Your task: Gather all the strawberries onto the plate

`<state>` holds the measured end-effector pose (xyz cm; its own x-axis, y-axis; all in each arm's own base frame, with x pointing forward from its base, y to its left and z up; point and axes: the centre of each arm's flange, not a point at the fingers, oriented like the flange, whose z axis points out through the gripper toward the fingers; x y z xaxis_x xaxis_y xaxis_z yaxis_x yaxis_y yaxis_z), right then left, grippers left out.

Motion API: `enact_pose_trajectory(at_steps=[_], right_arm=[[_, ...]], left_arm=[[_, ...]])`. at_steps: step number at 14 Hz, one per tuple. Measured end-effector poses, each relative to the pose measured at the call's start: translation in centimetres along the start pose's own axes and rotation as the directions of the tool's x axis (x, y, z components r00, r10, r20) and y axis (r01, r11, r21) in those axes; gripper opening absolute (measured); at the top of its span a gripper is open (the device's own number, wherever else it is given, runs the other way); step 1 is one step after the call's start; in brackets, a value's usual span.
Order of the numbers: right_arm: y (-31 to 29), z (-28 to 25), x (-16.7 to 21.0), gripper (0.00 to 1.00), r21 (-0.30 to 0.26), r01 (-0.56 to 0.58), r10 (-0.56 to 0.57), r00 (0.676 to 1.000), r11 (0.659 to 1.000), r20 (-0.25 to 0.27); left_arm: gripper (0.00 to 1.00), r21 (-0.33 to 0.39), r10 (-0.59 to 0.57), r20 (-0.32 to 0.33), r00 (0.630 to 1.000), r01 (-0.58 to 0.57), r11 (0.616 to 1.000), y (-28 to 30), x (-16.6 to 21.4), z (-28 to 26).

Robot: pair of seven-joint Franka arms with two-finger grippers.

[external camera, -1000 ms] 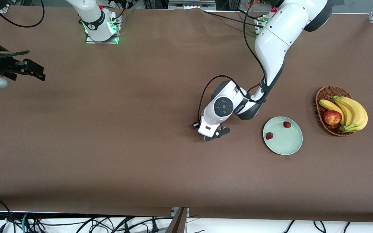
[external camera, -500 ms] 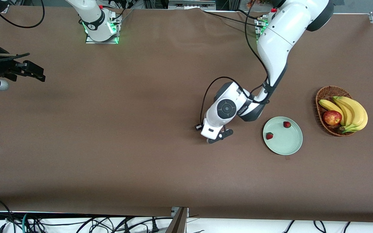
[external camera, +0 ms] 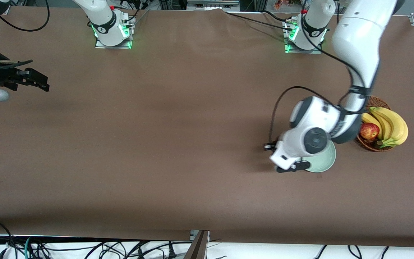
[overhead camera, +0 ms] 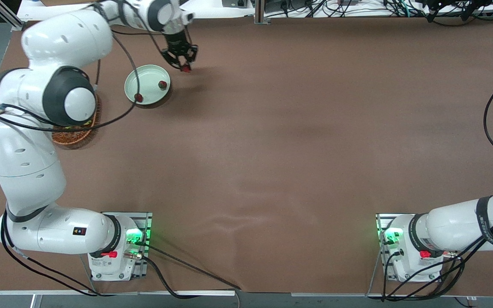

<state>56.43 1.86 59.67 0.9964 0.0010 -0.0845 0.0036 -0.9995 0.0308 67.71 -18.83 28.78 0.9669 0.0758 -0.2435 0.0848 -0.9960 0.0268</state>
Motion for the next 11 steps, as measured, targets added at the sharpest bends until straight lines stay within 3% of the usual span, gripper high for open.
enact_pose_trajectory(at_steps=[4, 9, 11], right_arm=[[0.0, 0.1, 0.1, 1.0, 0.0, 0.0, 0.0, 1.0, 1.0, 0.001], [0.0, 0.1, 0.1, 1.0, 0.0, 0.0, 0.0, 1.0, 1.0, 0.001], [0.0, 0.1, 0.1, 1.0, 0.0, 0.0, 0.0, 1.0, 1.0, 0.001]], left_arm=[[0.33, 0.059, 0.282, 0.057, 0.958, -0.285, 0.957, -11.8, 2.6, 2.2], [0.36, 0.028, 0.414, 0.082, 0.907, -0.417, 0.908, -15.0, 3.8, 6.8], [0.52, 0.025, 0.424, 0.08, 0.902, -0.427, 0.904, -15.4, 3.9, 6.9]])
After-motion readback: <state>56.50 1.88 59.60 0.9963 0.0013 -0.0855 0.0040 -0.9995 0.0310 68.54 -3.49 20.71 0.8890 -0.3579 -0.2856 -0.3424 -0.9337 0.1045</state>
